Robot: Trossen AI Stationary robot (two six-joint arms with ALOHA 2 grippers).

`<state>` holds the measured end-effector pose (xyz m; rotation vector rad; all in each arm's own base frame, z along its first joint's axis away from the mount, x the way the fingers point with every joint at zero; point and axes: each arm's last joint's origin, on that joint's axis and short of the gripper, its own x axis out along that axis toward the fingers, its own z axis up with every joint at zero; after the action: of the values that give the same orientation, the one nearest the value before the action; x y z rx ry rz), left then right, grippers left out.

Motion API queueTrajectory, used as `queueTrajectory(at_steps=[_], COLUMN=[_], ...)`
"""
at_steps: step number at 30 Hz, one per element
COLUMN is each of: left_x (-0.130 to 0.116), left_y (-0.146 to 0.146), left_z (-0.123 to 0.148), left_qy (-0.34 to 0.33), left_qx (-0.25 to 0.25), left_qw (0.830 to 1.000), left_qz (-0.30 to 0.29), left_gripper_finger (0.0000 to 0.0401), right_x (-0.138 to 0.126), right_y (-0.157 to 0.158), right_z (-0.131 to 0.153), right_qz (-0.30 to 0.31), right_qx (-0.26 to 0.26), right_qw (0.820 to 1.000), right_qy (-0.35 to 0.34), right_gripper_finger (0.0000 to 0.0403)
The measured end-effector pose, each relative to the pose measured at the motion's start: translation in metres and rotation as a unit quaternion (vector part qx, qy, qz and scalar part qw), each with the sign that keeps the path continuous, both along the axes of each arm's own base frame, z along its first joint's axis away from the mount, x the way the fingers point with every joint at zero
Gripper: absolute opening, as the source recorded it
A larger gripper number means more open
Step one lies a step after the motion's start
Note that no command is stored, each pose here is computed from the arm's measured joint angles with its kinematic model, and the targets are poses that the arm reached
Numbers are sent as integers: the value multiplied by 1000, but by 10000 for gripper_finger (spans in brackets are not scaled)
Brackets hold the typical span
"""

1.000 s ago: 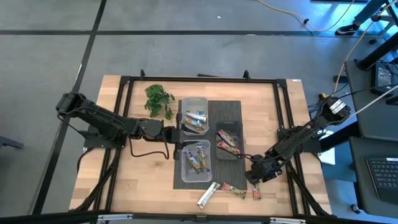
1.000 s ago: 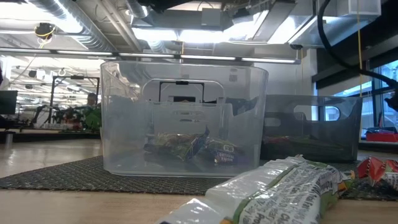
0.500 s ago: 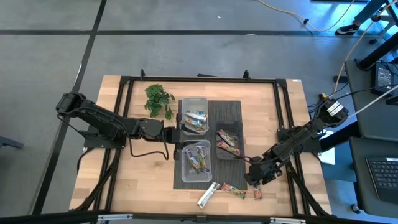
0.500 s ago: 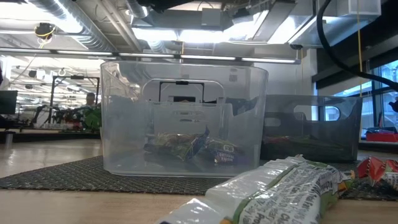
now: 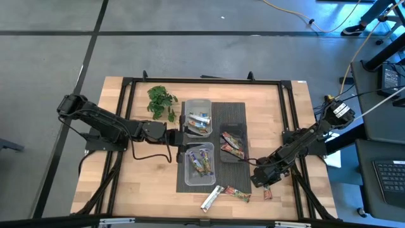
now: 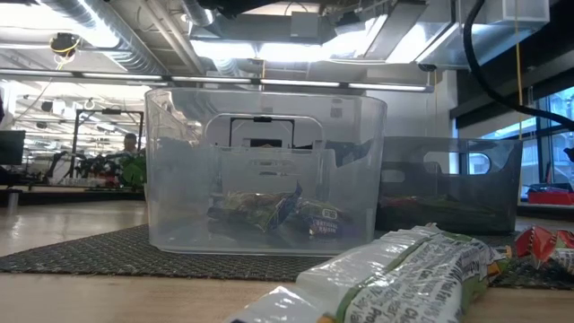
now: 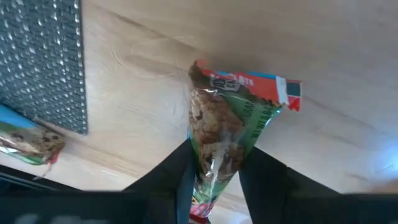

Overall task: Pick and place Granola Bars by type
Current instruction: Put the red granola bar into the black bin

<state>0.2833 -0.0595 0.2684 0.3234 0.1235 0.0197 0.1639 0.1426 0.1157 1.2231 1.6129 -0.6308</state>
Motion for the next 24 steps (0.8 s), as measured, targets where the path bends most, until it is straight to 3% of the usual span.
queueTrajectory(at_steps=[8,12,24], left_x=[0,0,0], left_y=[0,0,0], left_z=[0,0,0], left_qy=[0,0,0], left_qx=[0,0,0], left_qw=[1000,1000,1000], left_qz=[0,0,0], left_gripper_finger=[152,152,153], right_x=[3,8,23], right_y=[2,3,16], right_z=[8,16,38], right_qz=[42,49,98], right_qx=[5,-20,12], right_qw=[999,996,987], right_qy=[-31,-72,-129], right_gripper_finger=[100,98,98])
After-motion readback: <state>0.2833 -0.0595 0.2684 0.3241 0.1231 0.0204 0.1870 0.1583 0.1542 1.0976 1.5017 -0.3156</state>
